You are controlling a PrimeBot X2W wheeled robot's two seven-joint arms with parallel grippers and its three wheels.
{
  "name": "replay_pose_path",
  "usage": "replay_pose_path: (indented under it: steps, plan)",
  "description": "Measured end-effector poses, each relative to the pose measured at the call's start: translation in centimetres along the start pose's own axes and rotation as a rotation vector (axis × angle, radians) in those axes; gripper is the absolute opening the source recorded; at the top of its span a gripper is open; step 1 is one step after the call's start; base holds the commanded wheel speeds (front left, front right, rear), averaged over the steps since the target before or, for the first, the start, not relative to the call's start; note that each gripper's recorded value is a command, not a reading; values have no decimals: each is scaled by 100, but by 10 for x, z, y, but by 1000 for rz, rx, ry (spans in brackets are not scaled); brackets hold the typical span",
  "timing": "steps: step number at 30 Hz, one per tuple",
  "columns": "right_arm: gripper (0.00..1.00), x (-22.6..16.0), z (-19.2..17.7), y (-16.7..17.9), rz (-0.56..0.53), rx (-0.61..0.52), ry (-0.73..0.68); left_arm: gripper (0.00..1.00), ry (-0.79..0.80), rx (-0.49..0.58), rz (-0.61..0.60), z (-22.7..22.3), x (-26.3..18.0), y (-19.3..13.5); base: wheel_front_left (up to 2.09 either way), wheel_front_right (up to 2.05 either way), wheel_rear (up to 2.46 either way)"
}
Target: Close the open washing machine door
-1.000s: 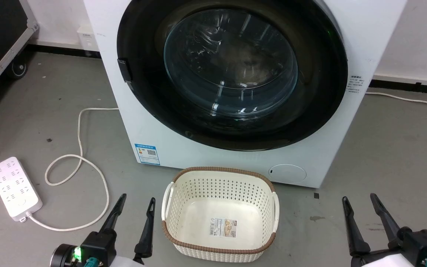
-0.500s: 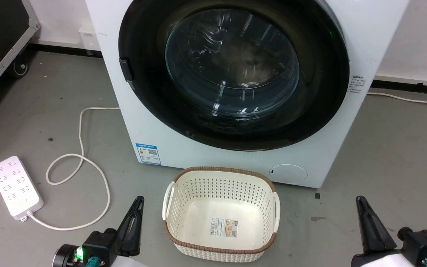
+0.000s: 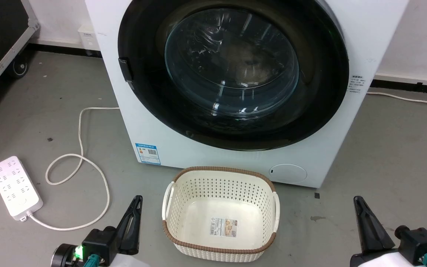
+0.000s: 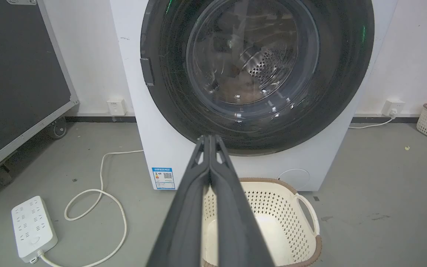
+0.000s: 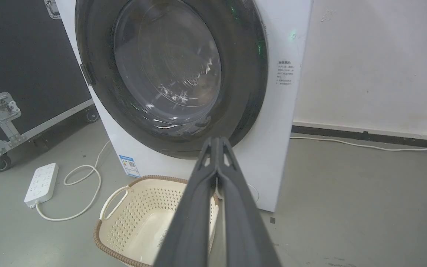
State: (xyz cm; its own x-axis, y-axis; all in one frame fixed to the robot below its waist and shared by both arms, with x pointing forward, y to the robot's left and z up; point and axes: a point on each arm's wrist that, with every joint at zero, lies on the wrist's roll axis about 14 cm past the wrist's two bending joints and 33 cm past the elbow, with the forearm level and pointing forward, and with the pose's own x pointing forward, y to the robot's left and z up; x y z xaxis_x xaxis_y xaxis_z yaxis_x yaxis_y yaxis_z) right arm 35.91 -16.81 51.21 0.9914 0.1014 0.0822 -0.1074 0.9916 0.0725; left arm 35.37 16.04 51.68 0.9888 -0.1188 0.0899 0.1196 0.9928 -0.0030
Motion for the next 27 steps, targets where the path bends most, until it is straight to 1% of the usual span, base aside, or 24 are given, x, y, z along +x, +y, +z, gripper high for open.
replay_pose_path:
  steps: [27]
  plan:
    - [0, 2, 1, 2, 10, -35, 35, 0, 33, 20, 29, 0, 4, 5, 0, 0, 0]
